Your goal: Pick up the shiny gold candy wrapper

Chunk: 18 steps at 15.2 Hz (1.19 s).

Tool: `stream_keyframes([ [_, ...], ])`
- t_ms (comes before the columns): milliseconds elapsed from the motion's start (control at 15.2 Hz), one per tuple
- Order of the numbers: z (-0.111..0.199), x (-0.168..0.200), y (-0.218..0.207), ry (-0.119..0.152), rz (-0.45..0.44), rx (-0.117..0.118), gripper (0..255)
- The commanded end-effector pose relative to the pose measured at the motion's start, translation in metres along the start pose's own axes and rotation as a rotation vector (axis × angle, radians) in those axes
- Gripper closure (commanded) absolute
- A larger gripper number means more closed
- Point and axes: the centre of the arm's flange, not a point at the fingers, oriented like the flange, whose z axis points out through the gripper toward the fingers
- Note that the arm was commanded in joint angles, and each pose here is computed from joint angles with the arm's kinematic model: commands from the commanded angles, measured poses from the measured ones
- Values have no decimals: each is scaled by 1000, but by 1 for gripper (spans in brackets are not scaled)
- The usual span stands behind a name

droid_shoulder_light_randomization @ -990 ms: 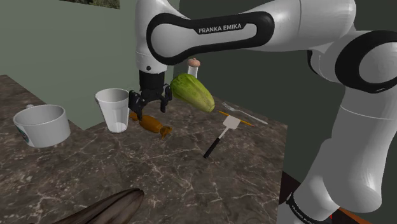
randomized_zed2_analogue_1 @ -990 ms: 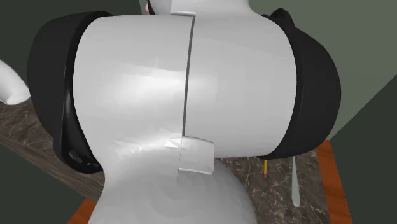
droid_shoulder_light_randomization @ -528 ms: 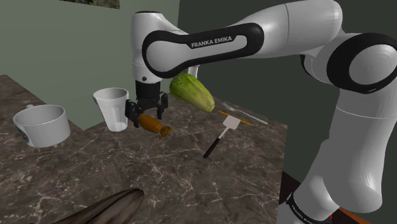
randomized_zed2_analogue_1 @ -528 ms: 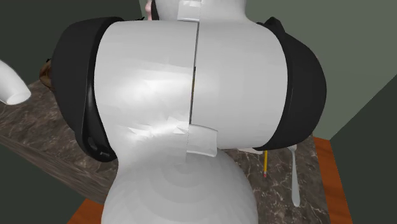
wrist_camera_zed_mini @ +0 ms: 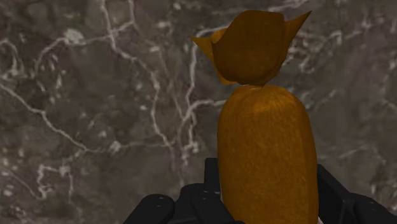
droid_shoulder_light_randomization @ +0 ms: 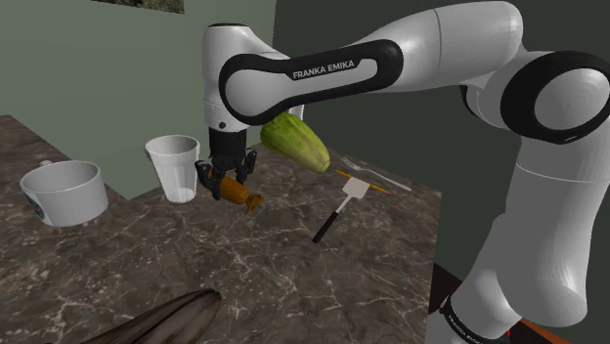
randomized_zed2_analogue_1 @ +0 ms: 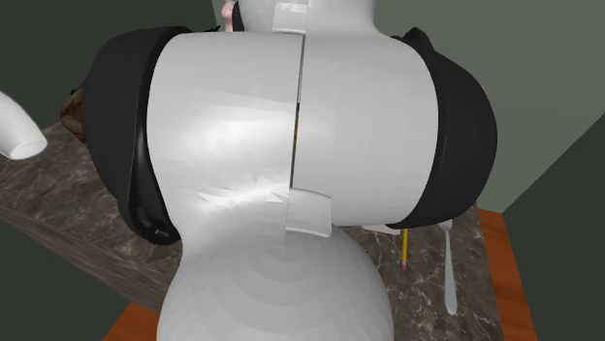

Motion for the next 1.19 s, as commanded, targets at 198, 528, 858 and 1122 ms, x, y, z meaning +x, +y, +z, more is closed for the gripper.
stream_keyframes([
  [198, 0, 0, -1, 0, 0, 0, 255],
  [528, -26, -1, -1, 0, 0, 0, 255],
  [858, -53, -1, -1, 0, 0, 0, 255],
  [1122, -74, -2, -1, 0, 0, 0, 255],
])
